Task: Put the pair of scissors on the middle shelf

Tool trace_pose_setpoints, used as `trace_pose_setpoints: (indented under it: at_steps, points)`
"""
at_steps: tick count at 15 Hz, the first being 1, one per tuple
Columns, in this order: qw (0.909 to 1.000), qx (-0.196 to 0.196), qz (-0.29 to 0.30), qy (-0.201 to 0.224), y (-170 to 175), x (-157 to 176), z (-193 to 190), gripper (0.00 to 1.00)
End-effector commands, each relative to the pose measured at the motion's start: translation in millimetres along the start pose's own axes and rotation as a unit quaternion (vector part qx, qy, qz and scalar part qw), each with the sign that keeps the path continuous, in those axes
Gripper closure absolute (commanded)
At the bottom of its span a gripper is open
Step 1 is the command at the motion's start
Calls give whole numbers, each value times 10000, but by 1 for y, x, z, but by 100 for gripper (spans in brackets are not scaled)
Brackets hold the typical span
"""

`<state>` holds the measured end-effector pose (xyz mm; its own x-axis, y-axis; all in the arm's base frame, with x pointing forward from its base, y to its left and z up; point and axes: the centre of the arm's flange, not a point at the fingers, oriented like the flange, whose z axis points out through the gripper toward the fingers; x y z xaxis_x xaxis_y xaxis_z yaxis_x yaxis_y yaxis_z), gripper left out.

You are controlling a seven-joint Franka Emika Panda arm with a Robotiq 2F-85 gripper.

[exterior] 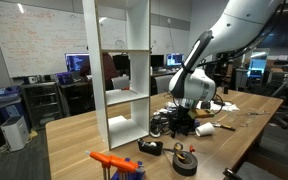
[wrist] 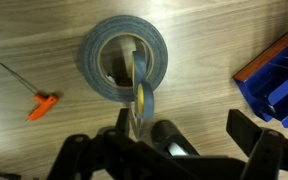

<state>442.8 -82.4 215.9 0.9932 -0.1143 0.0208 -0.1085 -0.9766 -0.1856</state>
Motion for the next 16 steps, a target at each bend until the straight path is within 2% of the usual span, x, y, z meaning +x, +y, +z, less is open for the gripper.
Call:
trace_pose_setpoints:
  at_steps: [1, 5, 14, 15, 16]
  points:
    - [9998, 178, -10, 15, 8, 3, 28, 0]
    - [9994, 290, 44, -162, 13, 0, 56, 0]
    - [9989, 272, 115, -358, 33, 23, 100, 0]
    - [9989, 275, 124, -354, 35, 25, 103, 25]
    - [9989, 287, 129, -361, 36, 25, 106, 26]
